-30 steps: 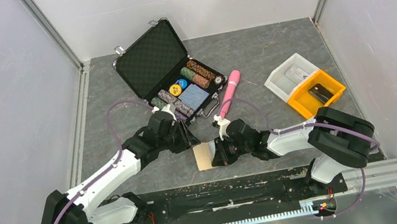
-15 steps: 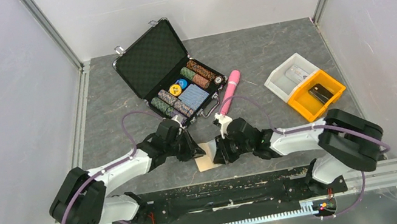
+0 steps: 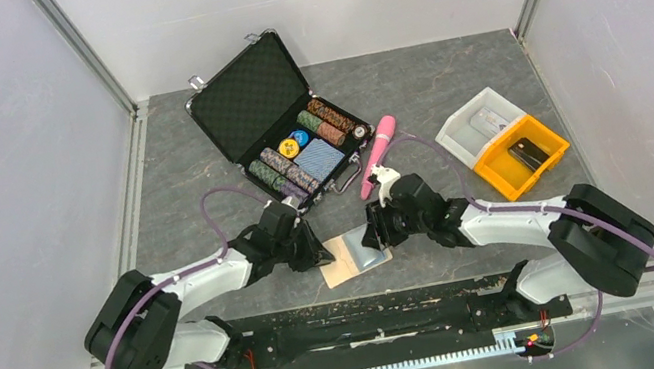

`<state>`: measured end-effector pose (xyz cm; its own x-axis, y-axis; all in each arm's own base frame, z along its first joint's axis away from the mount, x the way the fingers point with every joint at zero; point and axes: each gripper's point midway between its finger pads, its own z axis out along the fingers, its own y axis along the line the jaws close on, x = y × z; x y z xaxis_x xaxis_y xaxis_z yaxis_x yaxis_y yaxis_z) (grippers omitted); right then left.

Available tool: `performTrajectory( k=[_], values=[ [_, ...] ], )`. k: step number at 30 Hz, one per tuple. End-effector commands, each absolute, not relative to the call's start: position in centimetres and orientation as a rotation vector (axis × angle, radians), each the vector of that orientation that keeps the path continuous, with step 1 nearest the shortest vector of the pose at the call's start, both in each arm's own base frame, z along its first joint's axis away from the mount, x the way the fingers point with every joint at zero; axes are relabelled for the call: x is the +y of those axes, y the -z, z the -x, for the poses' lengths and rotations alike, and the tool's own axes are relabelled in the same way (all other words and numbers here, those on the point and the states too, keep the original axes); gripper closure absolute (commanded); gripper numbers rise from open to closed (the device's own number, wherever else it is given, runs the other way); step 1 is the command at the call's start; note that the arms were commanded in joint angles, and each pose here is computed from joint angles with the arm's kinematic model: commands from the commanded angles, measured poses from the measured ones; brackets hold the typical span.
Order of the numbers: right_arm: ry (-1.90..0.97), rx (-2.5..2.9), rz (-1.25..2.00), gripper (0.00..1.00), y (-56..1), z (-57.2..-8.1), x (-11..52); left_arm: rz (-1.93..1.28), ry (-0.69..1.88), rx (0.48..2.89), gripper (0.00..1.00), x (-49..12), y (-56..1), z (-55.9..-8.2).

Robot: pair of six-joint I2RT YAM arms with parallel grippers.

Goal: Take the credit cards out of the card holder
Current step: Remove the credit card from the card holder.

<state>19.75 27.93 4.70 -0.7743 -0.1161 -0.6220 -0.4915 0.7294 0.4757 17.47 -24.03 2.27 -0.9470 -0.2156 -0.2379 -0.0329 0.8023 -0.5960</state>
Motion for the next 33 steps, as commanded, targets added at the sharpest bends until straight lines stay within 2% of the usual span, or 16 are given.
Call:
performTrajectory(
  k=[1,17,33],
  values=[
    [-0.864,2.349,0.486,0.57,-4.9,-20.0,28.0,0.163,0.867,2.685,0.75,-23.7,-1.5,-17.5],
    [-0.881,2.399,0.468,0.50,-3.3,-19.2,27.8,0.166,0.868,2.699,0.74,-23.8,-1.2,-17.5],
    [-1.229,2.228,0.444,0.55,-8.3,-17.9,31.0,0.170,0.885,2.703,0.73,-24.0,-1.2,-17.4]
  ],
)
